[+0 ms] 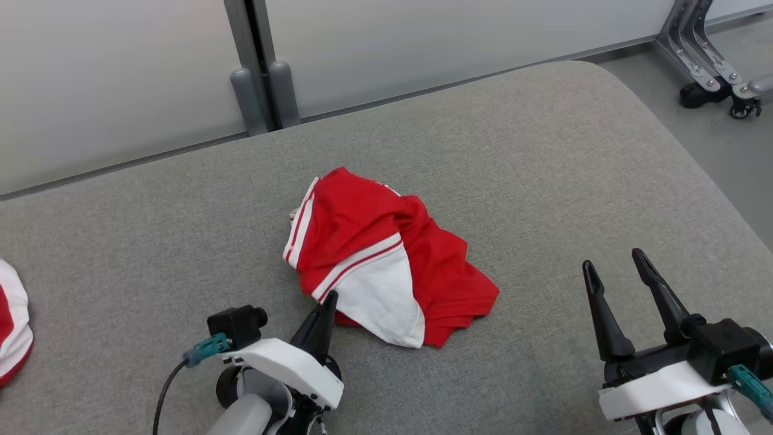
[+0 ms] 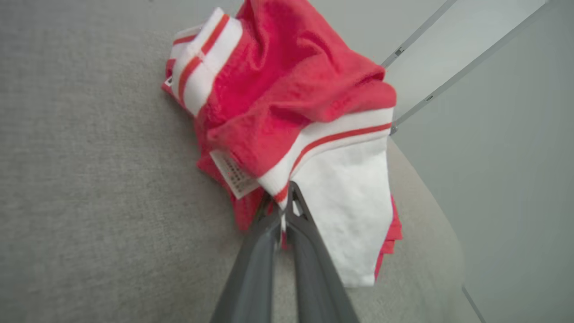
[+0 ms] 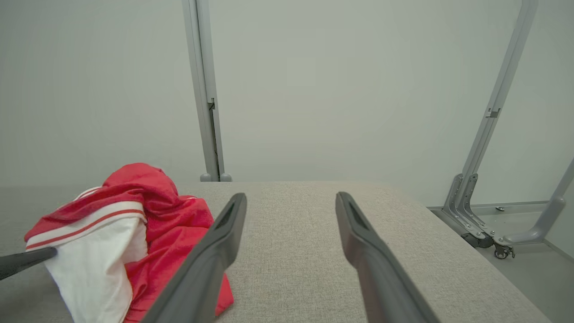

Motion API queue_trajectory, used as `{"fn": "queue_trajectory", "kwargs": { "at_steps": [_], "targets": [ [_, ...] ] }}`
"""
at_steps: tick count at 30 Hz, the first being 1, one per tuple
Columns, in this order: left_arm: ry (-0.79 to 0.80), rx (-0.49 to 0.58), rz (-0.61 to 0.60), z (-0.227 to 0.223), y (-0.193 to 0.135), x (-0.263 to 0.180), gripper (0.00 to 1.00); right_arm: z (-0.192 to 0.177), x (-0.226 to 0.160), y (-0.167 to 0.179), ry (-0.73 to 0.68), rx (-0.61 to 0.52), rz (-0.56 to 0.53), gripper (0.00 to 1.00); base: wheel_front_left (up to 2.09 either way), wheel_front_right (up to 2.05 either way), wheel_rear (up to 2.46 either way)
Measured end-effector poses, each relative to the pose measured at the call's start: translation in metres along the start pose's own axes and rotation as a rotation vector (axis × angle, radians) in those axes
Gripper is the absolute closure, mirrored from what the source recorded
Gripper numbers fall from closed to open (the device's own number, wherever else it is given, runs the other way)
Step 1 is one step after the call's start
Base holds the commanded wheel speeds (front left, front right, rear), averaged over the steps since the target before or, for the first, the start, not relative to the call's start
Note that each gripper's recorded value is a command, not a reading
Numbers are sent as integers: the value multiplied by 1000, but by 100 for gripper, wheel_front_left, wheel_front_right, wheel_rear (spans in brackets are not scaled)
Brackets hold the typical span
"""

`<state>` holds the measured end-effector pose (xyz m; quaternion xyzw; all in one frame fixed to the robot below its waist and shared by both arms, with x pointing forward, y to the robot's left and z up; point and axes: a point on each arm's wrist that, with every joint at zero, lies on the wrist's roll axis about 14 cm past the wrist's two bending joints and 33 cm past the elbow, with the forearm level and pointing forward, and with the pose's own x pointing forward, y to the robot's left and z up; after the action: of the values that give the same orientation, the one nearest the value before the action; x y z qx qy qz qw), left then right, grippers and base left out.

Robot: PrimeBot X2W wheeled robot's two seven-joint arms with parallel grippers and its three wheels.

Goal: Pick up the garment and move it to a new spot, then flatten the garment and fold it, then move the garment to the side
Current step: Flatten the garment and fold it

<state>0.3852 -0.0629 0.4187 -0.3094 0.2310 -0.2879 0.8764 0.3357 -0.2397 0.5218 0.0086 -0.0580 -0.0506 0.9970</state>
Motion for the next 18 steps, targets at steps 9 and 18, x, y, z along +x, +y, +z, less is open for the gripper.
{"fn": "queue_trajectory", "kwargs": {
  "at_steps": [9,18],
  "targets": [
    [-433,22,-162,166,-21,-61,100,0,7,20,-10,20,62,0,0,0,0],
    [-547,223,-328,284,-92,-124,100,4,15,42,-25,37,124,0,0,0,0]
  ]
}}
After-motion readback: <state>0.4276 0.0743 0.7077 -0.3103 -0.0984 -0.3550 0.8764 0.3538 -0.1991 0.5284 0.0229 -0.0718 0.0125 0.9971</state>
